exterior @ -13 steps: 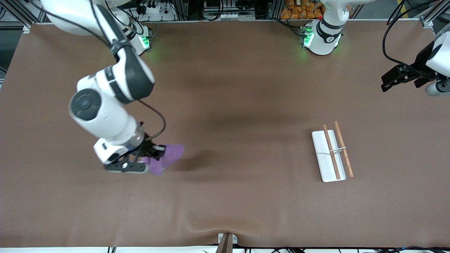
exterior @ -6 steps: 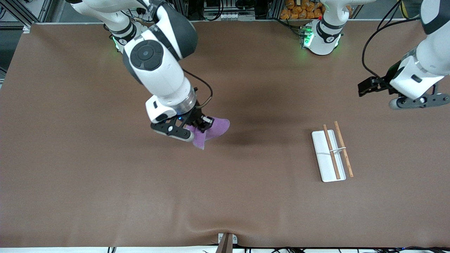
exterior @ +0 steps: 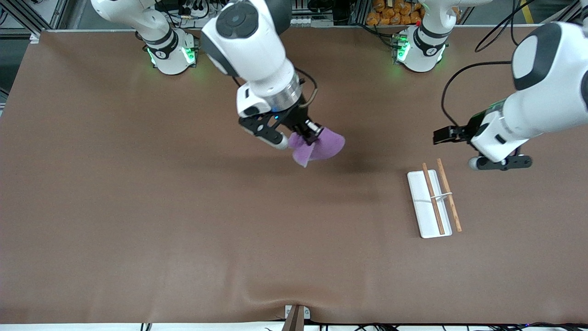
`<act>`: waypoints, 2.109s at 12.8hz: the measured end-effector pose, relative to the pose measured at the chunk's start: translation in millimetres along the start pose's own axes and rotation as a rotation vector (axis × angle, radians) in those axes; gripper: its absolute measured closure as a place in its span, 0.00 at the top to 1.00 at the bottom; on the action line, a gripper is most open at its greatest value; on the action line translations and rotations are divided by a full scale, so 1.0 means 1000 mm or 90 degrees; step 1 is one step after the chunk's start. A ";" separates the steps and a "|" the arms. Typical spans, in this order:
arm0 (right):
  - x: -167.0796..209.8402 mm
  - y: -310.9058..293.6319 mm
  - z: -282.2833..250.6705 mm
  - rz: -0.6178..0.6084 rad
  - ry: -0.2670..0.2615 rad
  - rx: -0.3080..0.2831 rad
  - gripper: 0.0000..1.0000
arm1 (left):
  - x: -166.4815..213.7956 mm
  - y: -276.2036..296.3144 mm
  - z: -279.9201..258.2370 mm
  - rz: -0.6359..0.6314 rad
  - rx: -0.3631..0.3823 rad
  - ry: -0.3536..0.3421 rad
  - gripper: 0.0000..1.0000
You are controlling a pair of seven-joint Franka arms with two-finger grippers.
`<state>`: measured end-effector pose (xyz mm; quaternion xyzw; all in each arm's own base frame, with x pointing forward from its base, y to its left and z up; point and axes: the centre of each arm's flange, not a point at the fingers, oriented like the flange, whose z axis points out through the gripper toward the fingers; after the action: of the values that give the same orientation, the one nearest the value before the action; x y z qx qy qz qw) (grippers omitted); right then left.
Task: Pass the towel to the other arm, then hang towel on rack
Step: 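Lift the towel with the right gripper while the left gripper approaches, then grasp the hanging towel with the left gripper beside the right gripper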
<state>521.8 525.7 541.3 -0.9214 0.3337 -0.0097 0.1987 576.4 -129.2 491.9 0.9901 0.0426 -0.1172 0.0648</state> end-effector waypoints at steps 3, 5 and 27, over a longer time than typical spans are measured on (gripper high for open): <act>-0.032 -0.009 0.013 0.031 -0.009 0.039 0.04 | 0.000 0.034 0.025 -0.091 -0.054 -0.050 1.00; -0.049 -0.010 0.021 0.034 -0.016 0.047 0.04 | 0.001 0.044 0.035 -0.155 -0.071 -0.076 1.00; -0.065 -0.010 0.040 0.029 -0.021 0.043 0.04 | 0.006 0.080 0.153 -0.504 -0.026 -0.278 1.00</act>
<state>483.1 587.2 515.6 -0.9065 0.3505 -0.0014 0.2355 555.7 -228.8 352.1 0.8480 0.4059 -0.3382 0.0419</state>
